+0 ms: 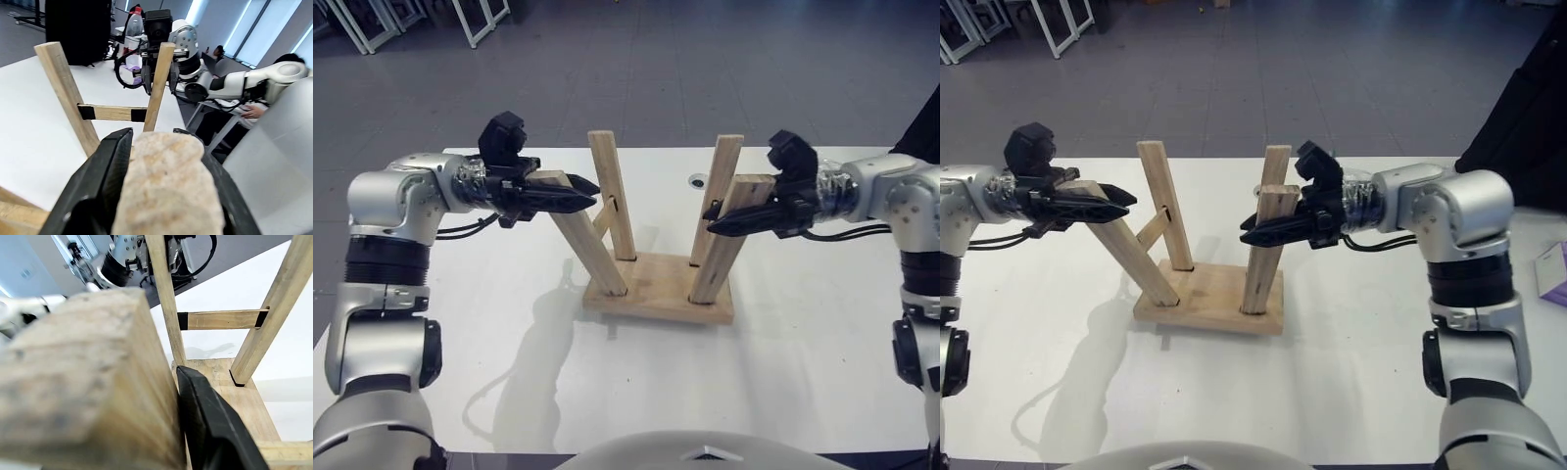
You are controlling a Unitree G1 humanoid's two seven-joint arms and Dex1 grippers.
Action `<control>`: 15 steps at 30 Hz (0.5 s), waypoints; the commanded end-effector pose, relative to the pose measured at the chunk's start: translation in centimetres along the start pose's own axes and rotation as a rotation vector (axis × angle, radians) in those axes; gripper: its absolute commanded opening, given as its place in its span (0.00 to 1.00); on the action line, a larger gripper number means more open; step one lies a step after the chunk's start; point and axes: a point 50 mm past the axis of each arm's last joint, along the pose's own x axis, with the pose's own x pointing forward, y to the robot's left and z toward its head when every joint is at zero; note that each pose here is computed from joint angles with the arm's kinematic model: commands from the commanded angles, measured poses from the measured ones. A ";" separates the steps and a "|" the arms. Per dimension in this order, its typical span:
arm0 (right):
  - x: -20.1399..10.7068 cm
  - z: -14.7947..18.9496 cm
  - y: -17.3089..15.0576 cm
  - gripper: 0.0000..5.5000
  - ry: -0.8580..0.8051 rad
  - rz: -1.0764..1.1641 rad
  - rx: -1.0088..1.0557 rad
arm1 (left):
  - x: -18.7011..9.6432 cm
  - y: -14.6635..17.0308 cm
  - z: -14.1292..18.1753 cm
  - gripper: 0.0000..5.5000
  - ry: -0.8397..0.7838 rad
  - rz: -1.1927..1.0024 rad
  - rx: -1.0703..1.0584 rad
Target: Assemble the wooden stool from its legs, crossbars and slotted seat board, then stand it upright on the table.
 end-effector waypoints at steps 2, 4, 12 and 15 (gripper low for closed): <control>-0.6 -2.6 -4.9 0.44 -0.062 -0.141 0.310 | -0.3 2.6 -0.8 0.43 -0.020 0.098 -0.182; -1.1 -3.4 -7.0 0.51 -0.081 -0.223 0.340 | -0.3 4.9 -0.8 0.49 -0.043 0.183 -0.181; -2.9 -2.9 -10.3 0.77 -0.135 -0.381 0.267 | -2.5 8.6 0.0 0.58 -0.233 0.526 -0.115; -4.6 -2.7 -10.6 0.87 -0.180 -0.445 0.238 | -3.9 8.4 -0.5 0.58 -0.300 0.568 -0.131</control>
